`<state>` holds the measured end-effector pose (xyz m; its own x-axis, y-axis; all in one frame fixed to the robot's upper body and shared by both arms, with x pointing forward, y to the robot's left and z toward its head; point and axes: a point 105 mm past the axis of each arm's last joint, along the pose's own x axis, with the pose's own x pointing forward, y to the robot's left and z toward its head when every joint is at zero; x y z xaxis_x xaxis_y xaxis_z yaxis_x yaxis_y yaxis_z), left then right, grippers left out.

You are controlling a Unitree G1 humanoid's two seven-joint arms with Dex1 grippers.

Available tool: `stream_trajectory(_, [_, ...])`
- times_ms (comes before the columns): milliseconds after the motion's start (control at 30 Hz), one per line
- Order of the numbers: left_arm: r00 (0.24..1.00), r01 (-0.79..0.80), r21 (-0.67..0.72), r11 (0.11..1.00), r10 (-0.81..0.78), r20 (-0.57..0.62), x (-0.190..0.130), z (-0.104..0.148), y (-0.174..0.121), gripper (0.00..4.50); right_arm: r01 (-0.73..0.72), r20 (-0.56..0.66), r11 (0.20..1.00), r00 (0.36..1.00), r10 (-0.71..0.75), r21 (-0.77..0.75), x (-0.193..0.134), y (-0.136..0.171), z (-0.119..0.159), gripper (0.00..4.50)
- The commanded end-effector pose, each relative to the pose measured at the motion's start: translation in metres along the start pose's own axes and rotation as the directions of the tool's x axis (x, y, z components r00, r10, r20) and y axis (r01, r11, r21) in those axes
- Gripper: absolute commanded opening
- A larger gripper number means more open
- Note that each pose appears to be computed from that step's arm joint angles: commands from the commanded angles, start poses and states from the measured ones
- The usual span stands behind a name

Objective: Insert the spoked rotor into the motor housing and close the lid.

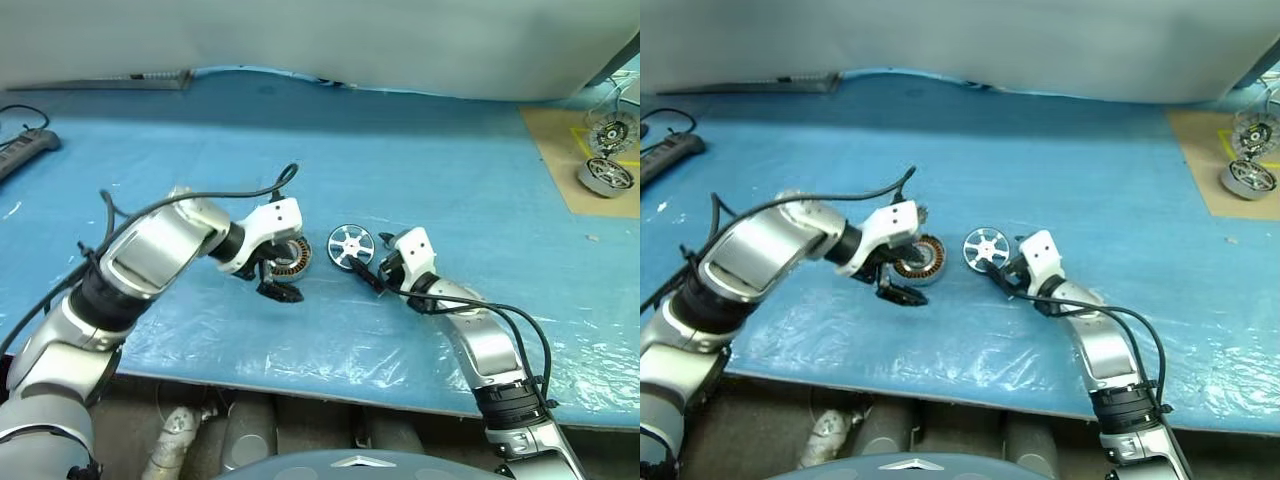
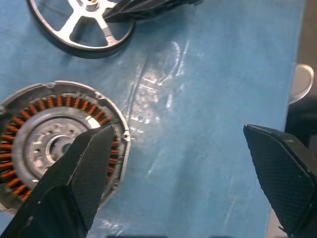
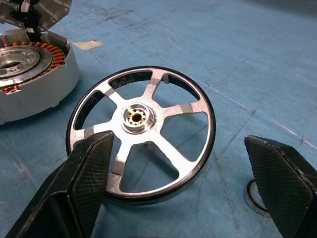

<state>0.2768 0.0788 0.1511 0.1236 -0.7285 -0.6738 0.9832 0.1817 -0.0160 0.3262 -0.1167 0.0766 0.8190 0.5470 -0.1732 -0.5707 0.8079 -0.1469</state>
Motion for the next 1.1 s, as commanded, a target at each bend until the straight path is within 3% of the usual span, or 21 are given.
stream_trajectory(33, [0.951,-0.115,0.116,0.987,0.075,0.299,-0.008,0.016,-0.006,4.47,0.02,0.039,1.0,0.999,-0.02,-0.012,-0.007,-0.006,0.01,4.5])
stream_trajectory(133, [0.888,-0.207,0.073,0.976,0.156,0.432,-0.008,0.009,-0.007,4.47,0.044,0.043,0.999,0.998,-0.044,-0.005,-0.012,-0.012,0.01,4.5])
stream_trajectory(267, [0.759,-0.27,-0.087,0.959,0.268,0.594,-0.015,-0.001,-0.002,4.47,0.079,0.054,0.997,0.995,-0.079,0.003,-0.019,-0.023,0.011,4.5])
stream_trajectory(533, [0.645,-0.362,-0.207,0.909,0.404,0.649,-0.01,-0.044,-0.006,4.47,0.124,0.098,0.992,0.987,-0.125,0.009,-0.028,-0.04,0.018,4.5])
stream_trajectory(767, [0.445,-0.505,-0.356,0.787,0.59,0.673,-0.016,-0.07,-0.001,4.47,0.178,0.058,0.984,0.982,-0.178,-0.001,-0.032,-0.055,0.005,4.5])
stream_trajectory(933, [0.455,-0.524,-0.37,0.768,0.619,0.64,-0.01,-0.092,-0.001,4.47,0.197,0.003,0.98,0.98,-0.197,-0.019,-0.028,-0.063,-0.009,4.5])
stream_trajectory(1100, [0.451,-0.535,-0.365,0.762,0.622,0.64,-0.011,-0.092,0.005,4.47,0.145,-0.018,0.989,0.989,-0.145,-0.012,-0.019,-0.056,-0.017,4.5])
